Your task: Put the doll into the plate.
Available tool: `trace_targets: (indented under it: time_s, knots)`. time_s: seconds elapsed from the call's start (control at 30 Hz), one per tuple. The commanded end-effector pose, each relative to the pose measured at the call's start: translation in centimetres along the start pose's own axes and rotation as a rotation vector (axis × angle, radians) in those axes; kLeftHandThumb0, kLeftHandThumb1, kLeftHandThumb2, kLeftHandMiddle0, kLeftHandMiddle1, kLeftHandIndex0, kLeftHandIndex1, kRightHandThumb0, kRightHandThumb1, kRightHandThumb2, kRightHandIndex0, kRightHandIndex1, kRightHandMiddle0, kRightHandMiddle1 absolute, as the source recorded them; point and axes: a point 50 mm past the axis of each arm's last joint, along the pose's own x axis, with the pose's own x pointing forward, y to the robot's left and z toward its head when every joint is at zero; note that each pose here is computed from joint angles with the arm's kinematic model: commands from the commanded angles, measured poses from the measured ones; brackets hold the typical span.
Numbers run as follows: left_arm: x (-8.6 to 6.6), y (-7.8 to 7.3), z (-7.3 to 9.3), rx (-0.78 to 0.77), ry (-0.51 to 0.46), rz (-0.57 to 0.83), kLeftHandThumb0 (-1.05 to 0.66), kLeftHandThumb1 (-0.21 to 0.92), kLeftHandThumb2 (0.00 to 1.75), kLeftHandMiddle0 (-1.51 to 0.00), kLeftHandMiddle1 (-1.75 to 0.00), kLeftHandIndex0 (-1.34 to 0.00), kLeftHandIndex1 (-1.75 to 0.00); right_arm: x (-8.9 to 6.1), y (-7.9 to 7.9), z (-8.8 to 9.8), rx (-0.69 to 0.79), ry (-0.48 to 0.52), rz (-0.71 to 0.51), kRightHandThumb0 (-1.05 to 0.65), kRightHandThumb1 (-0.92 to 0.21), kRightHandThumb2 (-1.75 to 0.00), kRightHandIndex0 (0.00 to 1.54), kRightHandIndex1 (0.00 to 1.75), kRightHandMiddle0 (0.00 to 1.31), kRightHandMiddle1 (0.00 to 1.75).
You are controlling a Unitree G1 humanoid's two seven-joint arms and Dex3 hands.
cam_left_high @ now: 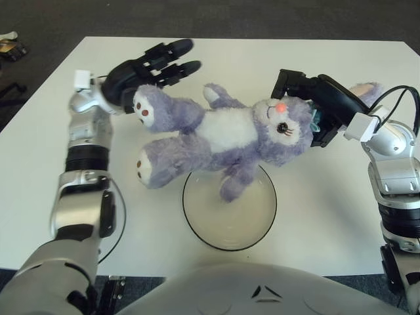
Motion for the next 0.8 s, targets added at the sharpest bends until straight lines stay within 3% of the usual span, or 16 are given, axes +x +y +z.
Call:
trace_targets:
  time_s: [0.0, 0.1, 0.2, 0.43, 0.77]
  knots:
    - [0.6, 0.9, -0.7, 0.007, 0.137, 0.076, -1.05, 0.92, 0.67, 0.0, -0.01, 0.0, 0.0, -0.1, -0.1, 0.7, -0.005, -0.025, 0.007, 0.0, -0.02, -1.55, 0.93, 1.44, 0.64, 1.75]
    - [1.5, 2.0, -1.9, -0.014, 0.176, 0.138, -1.05, 0.92, 0.64, 0.0, 0.0, 0.0, 0.0, -0.1, 0.2, 0.7, -0.005, -0.038, 0.017, 0.0, -0.02, -1.54, 0.93, 1.41, 0.64, 1.75]
    - [2.1, 2.4, -2.7, -0.029, 0.167, 0.186, -1.05, 0.92, 0.5, 0.0, 0.0, 0.0, 0.0, -0.2, 0.7, 0.8, 0.003, -0.053, 0.038, 0.0, 0.0, -1.55, 0.97, 1.36, 0.67, 1.75]
    - [1.9, 2.2, -3.0, 0.002, 0.08, 0.265, -1.05, 0.92, 0.28, 0.0, 0.0, 0.0, 0.0, -1.0, 2.2, 1.1, 0.048, -0.047, 0.134, 0.0, 0.0, -1.56, 0.96, 1.42, 0.65, 1.75]
    - [2.4, 2.4, -3.4, 0.027, 0.054, 0.472, -1.01, 0.92, 0.23, -0.03, -0.01, 0.0, 0.0, -0.9, 2.2, 1.5, 0.039, -0.001, 0.22, 0.0, -0.03, -1.53, 0.95, 1.4, 0.63, 1.75]
